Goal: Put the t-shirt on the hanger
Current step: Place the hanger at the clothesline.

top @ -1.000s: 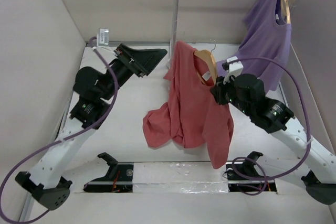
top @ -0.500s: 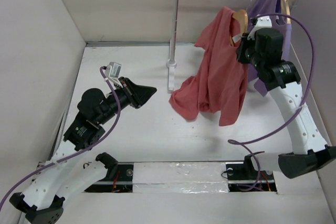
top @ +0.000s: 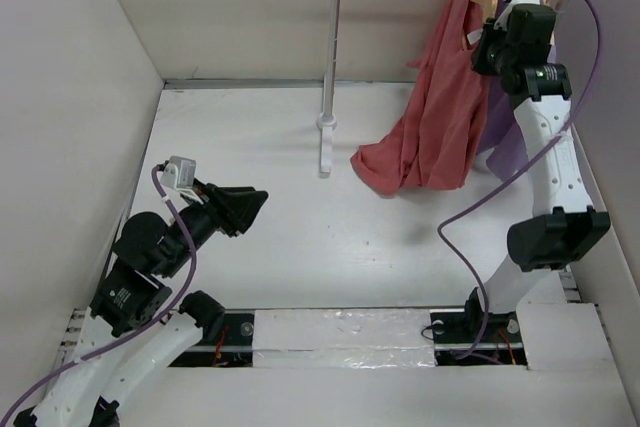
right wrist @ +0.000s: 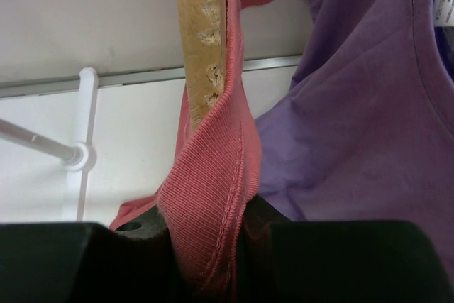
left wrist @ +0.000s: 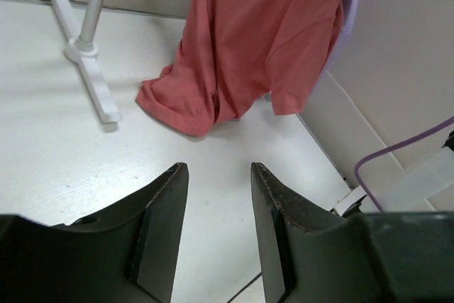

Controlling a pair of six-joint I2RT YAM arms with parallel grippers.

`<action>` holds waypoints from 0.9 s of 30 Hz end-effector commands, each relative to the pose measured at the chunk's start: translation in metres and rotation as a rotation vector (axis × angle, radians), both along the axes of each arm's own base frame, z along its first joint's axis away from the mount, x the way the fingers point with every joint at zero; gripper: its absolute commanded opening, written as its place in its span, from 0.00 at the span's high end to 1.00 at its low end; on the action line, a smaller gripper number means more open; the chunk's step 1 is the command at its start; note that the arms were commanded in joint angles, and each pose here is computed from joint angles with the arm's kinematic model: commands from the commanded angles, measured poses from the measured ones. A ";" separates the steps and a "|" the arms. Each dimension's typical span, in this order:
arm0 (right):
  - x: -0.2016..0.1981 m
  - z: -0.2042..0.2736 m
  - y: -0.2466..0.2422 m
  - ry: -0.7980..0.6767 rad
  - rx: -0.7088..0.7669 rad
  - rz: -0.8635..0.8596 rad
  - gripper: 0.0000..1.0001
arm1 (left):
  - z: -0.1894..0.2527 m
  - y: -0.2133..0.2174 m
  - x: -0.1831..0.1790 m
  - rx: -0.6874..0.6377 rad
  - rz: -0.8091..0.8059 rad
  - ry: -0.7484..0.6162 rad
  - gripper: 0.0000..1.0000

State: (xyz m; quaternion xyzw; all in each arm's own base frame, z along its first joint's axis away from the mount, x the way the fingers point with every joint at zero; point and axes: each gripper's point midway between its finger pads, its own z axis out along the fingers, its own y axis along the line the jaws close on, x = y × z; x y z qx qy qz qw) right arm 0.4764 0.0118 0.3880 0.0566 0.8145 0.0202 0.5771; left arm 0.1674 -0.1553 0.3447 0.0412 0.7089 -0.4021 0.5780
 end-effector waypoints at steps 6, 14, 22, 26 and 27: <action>0.036 0.075 -0.016 -0.246 -0.006 0.013 1.00 | -0.001 0.015 0.001 0.020 0.065 -0.053 0.63; 0.053 0.062 -0.025 -0.236 0.007 -0.011 1.00 | -0.021 0.008 0.007 0.048 0.050 -0.012 0.63; 0.049 0.034 -0.025 -0.192 0.018 -0.015 1.00 | -0.022 0.001 0.013 0.035 0.040 -0.012 0.63; 0.042 0.016 -0.024 -0.186 0.038 -0.017 1.00 | -0.023 -0.003 0.014 0.039 0.026 -0.003 0.63; 0.041 0.018 -0.023 -0.203 0.044 -0.018 1.00 | -0.024 -0.004 0.015 0.040 0.025 0.001 0.63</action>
